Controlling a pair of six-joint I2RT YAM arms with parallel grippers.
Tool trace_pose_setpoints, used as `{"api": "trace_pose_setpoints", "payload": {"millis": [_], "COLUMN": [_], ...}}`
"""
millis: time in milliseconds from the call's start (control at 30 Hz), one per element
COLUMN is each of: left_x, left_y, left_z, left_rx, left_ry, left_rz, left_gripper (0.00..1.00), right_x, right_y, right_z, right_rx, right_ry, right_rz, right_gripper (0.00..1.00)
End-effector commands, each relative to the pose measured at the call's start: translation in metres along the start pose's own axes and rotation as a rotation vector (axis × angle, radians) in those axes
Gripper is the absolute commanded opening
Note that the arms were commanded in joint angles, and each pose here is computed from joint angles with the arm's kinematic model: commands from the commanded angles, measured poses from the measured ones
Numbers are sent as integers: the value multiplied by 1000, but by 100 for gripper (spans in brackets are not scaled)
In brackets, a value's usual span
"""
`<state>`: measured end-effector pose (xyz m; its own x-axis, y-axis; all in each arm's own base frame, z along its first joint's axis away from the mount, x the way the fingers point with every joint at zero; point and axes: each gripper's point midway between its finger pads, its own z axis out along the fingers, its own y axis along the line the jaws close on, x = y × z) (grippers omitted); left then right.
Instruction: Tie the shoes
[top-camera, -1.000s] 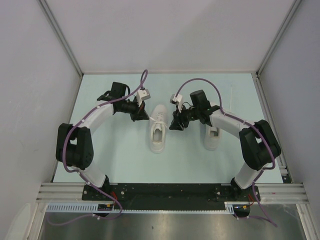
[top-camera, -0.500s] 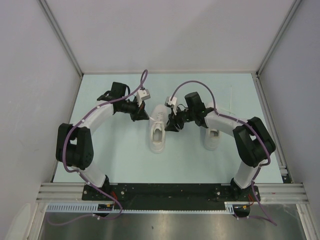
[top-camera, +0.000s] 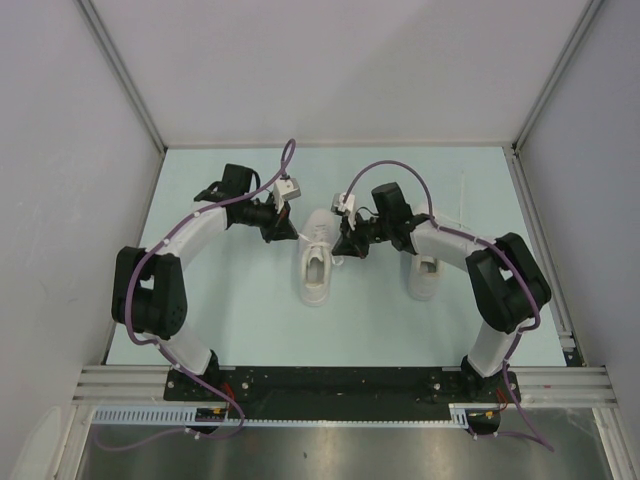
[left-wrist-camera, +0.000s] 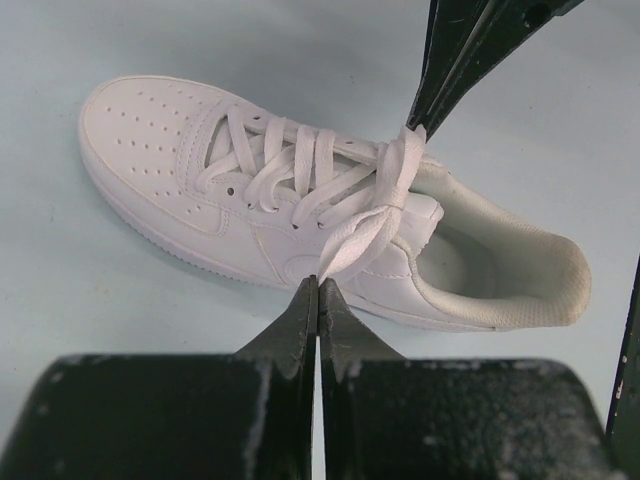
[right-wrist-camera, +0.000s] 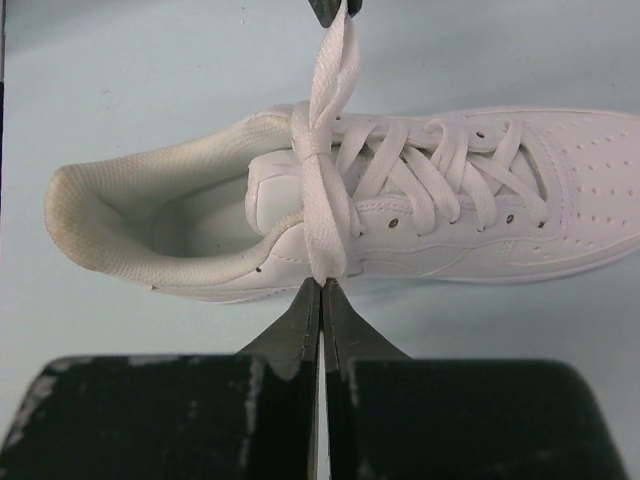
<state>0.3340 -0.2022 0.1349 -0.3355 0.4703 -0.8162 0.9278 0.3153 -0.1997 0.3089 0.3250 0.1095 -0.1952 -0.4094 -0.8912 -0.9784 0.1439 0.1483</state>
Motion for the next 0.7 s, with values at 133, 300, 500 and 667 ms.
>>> {"api": "trace_pose_setpoints", "payload": {"millis": [133,300,500,667], "left_x": [-17,-17,-14,-13], "left_y": [3,3,7,10], "left_z": [-10,-11,-13,-17], "left_rx": [-20,-22,-34,-43], "left_ry": [-45,-48,-42,-39], "left_rz": [35,34,32,35], "left_gripper": [0,0,0,0], "right_x": [-20,-16,-12,-6], "right_y": [-6,-6,-7,-7], "right_z": [-22,-24,-26,-30], "right_rx": [26,26,29,28], "right_ry": [-6,7,20,38], "right_rz": [-70,-58,-52,-41], "right_gripper": [0,0,0,0]}}
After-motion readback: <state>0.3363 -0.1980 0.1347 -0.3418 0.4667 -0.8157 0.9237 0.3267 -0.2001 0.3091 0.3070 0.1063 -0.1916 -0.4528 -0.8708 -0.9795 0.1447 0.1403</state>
